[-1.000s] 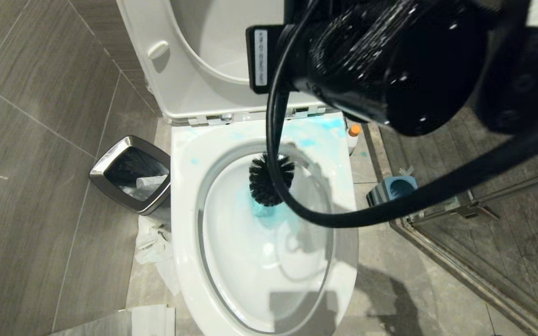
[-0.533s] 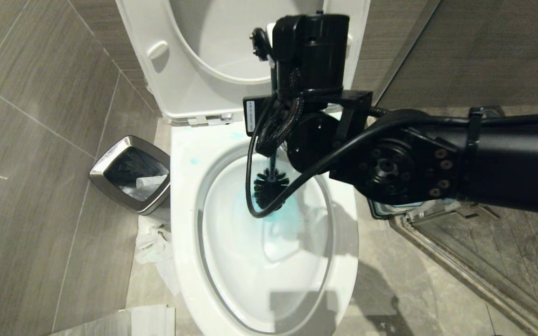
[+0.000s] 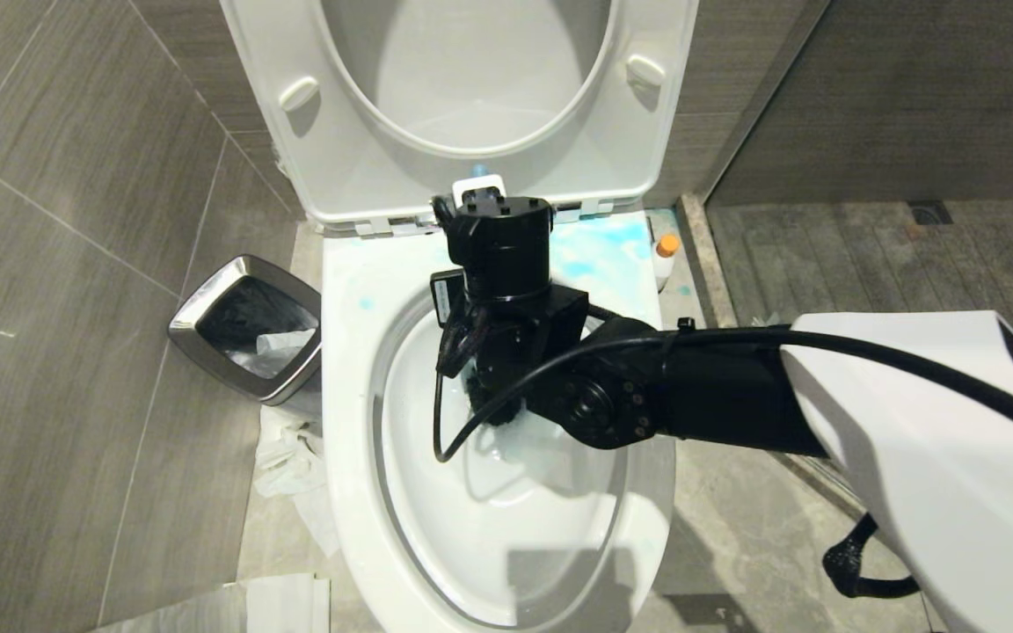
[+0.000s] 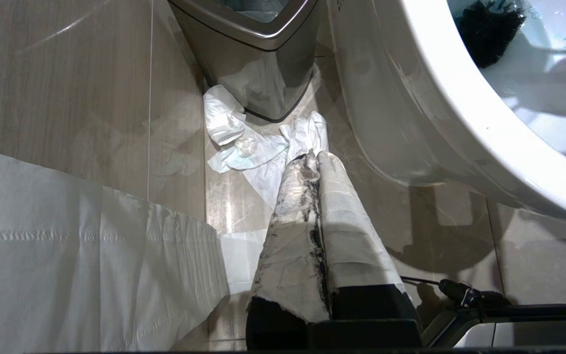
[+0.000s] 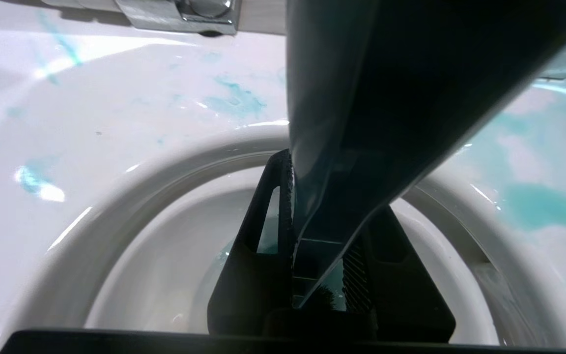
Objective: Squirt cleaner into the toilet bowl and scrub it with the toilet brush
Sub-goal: Scrub the toilet bowl
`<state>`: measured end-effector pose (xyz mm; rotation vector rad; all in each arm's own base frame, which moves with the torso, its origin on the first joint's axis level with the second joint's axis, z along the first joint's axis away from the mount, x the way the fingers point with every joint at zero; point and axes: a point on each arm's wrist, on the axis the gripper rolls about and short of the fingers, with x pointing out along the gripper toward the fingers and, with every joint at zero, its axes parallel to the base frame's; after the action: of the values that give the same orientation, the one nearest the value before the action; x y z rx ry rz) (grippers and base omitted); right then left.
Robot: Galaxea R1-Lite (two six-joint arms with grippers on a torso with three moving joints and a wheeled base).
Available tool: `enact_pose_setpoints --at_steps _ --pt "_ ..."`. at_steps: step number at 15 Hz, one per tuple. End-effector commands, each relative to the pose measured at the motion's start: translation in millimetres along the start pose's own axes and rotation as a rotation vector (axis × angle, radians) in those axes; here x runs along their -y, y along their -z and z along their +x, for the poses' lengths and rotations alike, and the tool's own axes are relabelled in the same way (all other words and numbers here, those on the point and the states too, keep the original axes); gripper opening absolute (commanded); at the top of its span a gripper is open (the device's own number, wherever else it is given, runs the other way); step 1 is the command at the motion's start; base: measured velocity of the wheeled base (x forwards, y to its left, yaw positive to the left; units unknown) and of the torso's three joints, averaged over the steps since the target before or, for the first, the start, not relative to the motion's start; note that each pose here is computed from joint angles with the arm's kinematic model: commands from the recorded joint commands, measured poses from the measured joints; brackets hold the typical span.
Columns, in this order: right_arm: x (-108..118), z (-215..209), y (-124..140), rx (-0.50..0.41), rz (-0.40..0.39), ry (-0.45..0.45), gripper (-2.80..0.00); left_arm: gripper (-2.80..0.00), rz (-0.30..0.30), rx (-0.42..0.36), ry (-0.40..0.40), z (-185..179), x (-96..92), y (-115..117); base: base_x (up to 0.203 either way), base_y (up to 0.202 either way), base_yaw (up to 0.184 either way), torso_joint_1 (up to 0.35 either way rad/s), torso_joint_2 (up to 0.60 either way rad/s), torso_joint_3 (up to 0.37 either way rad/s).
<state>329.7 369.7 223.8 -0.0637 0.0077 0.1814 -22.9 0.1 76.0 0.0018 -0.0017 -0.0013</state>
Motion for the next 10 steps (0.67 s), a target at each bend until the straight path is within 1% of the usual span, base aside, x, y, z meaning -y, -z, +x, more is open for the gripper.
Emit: enact_pose_setpoints --at_steps 1,3,4,7,8,9,10 --pt "-3.7 8.6 15.6 -0.005 -0.022 0.012 -2.80 -2.80 0.000 -0.002 -0.001 0.1 0.0 0.0 0.000 0.000 0.000 0.000 0.00 0.000" --pt "0.9 -1.7 -5.5 0.026 -0.001 0.009 -2.80 -2.80 0.000 -0.002 -0.001 0.1 0.0 0.0 0.000 0.000 0.000 0.000 0.00 0.000" --pt "-0.6 -13.3 -19.3 0.045 0.011 -0.004 -2.80 -2.80 0.000 -0.002 -0.001 0.1 0.0 0.0 0.000 0.000 0.000 0.000 0.00 0.000" --pt "4.2 -50.5 -61.7 0.100 0.052 -0.009 -2.80 -2.80 0.000 -0.002 -0.001 0.1 0.0 0.0 0.000 0.000 0.000 0.000 0.00 0.000" --pt "6.7 -58.0 -65.2 0.100 0.025 -0.020 -2.80 -2.80 0.000 -0.002 -0.001 0.1 0.0 0.0 0.000 0.000 0.000 0.000 0.00 0.000" --pt "6.4 -60.7 -63.5 0.105 -0.015 -0.051 -2.80 -2.80 0.000 -0.002 -0.001 0.1 0.0 0.0 0.000 0.000 0.000 0.000 0.00 0.000" --pt "4.3 -59.4 -59.5 0.123 -0.031 -0.075 -2.80 -2.80 0.000 -0.002 -0.001 0.1 0.0 0.0 0.000 0.000 0.000 0.000 0.00 0.000"
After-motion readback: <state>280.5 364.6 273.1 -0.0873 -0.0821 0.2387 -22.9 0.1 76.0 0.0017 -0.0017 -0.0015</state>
